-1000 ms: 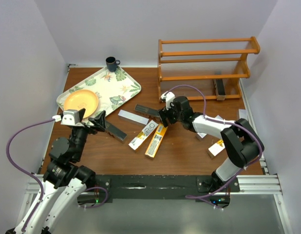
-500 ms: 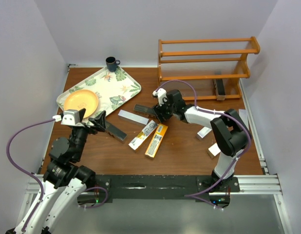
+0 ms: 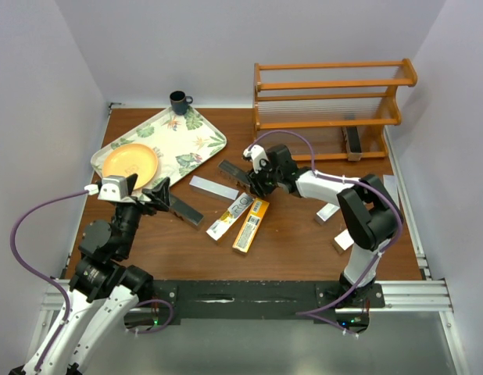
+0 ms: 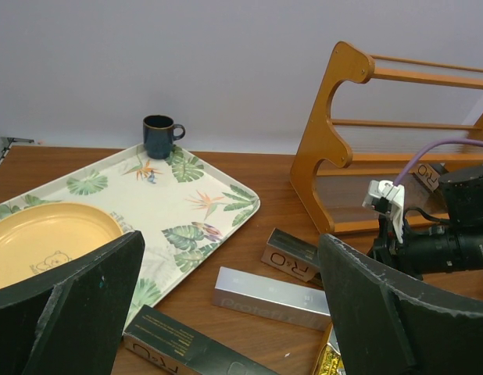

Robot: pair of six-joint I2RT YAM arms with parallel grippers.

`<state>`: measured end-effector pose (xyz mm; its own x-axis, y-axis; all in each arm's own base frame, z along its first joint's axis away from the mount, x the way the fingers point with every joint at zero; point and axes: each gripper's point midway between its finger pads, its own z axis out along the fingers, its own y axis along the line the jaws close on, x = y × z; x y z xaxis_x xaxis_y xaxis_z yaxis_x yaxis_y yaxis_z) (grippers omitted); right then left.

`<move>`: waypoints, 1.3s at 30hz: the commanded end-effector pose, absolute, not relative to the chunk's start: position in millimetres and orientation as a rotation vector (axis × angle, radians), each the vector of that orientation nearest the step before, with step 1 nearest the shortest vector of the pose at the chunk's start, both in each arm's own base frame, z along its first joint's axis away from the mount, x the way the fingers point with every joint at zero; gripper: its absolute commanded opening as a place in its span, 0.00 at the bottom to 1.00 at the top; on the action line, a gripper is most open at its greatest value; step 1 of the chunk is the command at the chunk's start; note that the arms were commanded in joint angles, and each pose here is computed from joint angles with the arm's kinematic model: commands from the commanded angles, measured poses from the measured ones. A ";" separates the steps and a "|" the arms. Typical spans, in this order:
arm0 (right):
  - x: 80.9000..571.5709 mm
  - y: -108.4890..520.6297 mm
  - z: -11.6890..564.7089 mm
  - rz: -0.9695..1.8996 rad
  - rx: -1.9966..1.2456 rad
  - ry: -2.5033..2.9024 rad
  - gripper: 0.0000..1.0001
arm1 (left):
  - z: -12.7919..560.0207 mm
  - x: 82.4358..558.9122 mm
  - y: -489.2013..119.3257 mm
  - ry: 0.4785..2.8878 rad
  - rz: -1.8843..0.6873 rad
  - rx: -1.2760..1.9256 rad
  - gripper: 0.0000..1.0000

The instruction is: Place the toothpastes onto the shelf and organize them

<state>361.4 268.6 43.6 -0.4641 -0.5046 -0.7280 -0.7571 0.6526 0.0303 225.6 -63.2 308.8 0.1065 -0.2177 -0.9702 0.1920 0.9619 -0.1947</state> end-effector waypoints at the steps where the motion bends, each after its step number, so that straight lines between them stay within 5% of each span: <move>1: 349.4 274.0 63.2 0.517 -1.028 2.111 0.42 | 324.5 223.3 -62.7 1.388 -0.315 -0.022 0.98; 21: 334.9 274.1 47.7 0.445 -0.988 2.178 0.55 | 326.0 221.5 -61.9 1.380 -0.317 -0.024 0.98; 24: 336.1 272.7 48.8 0.436 -0.971 2.169 0.50 | 325.6 221.4 -62.4 1.382 -0.318 -0.021 0.98; 30: 336.8 263.6 59.0 0.389 -0.936 2.158 0.20 | 328.0 219.9 -62.2 1.373 -0.323 -0.020 0.98; 39: 324.8 240.9 100.0 0.325 -0.880 2.153 0.17 | 331.0 216.3 -60.5 1.357 -0.329 -0.025 0.98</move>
<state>320.5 247.9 59.8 -0.4951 -0.5248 -0.6925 -0.7196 0.6943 -0.0116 221.5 -62.3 313.3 0.1243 -0.2269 -0.9659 0.2021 0.9589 -0.1993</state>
